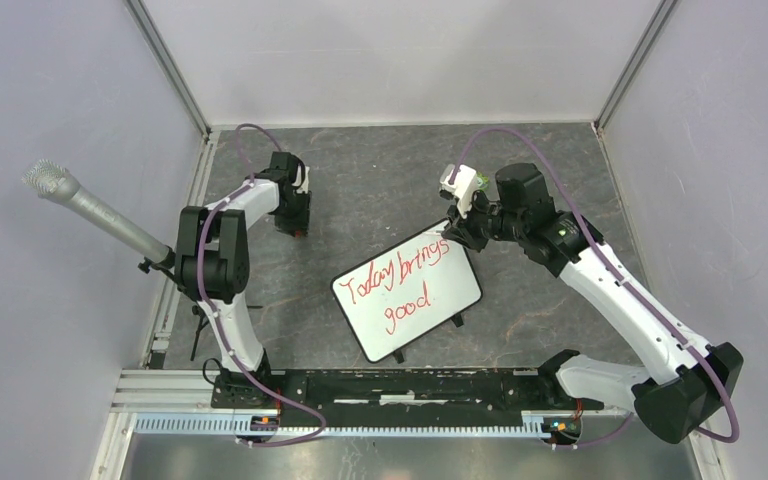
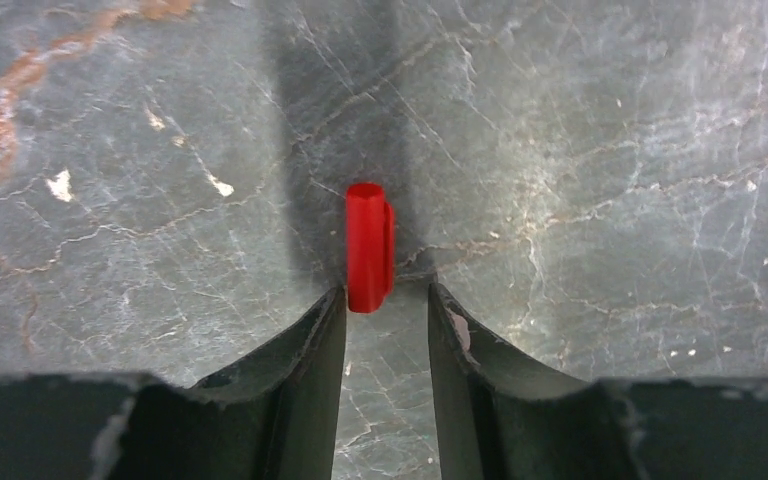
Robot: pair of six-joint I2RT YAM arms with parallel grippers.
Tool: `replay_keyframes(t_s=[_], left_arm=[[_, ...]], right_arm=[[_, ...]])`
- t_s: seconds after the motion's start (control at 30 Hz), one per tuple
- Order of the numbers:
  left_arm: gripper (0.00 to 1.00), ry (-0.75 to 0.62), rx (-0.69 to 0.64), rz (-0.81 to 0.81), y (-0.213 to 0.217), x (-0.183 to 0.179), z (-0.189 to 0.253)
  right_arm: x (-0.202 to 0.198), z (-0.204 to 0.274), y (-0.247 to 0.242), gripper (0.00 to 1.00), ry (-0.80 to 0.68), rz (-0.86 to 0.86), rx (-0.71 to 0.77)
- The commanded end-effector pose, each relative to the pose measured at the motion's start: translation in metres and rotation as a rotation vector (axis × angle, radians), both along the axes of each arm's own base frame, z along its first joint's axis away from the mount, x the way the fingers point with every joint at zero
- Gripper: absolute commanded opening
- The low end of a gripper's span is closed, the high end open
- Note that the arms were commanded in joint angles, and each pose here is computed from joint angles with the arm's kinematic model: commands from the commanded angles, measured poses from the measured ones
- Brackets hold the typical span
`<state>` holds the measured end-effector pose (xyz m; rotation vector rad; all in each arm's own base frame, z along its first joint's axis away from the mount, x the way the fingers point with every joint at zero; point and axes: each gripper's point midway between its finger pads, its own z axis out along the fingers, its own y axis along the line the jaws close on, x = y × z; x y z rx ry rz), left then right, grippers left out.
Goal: Write a sentence on the whiteboard
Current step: Pick up the pen cap from the center of the board, then insert the whiteboard marker without the cap into the pen cap.
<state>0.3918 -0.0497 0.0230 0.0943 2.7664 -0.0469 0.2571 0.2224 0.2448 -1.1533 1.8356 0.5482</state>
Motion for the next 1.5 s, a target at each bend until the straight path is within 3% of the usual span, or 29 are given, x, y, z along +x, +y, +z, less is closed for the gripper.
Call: replay_keyframes(t_s=[0.0,0.17,0.37,0.47,0.6,0.93,1.07,1.2,1.33,1.47], left_arm=[[0.41,-0.023,0.013,0.005,0.002,0.012,-0.009],[0.28,-0.011,0.032,-0.001,0.005,0.013,-0.018],[0.26,0.002,0.051,-0.017,0.007,0.019,-0.02],[0.12,-0.005,0.042,-0.027,0.005,0.017,-0.014],[0.03,-0.06,0.018,-0.063,-0.006,0.013,0.021],[0.02,-0.334,0.079,-0.286,-0.046,-0.003,0.155],[0.02,-0.463,0.072,-0.439,-0.064,-0.017,0.22],[0.02,-0.54,-0.049,-0.8,-0.097,-0.068,0.262],[0.03,-0.547,-0.027,-1.061,-0.119,-0.116,0.261],[0.02,-0.529,-0.053,-1.205,-0.135,-0.147,0.252]], right_arm=[[0.012,0.02,-0.001,0.0,-0.05,-0.059,0.041],[0.012,0.018,-0.003,0.0,-0.07,-0.034,0.006],[0.011,0.016,0.002,0.0,-0.044,0.0,0.005],[0.012,0.019,0.002,0.0,-0.048,0.001,0.013],[0.014,0.024,0.003,0.0,-0.053,-0.009,0.035],[0.023,0.03,0.008,0.0,-0.008,-0.016,0.098],[0.026,0.04,0.008,0.0,-0.003,-0.004,0.133],[0.023,0.053,0.007,0.0,0.006,0.027,0.182],[0.015,0.063,0.011,0.0,0.016,0.061,0.252],[0.001,0.075,0.018,0.0,0.03,0.084,0.355]])
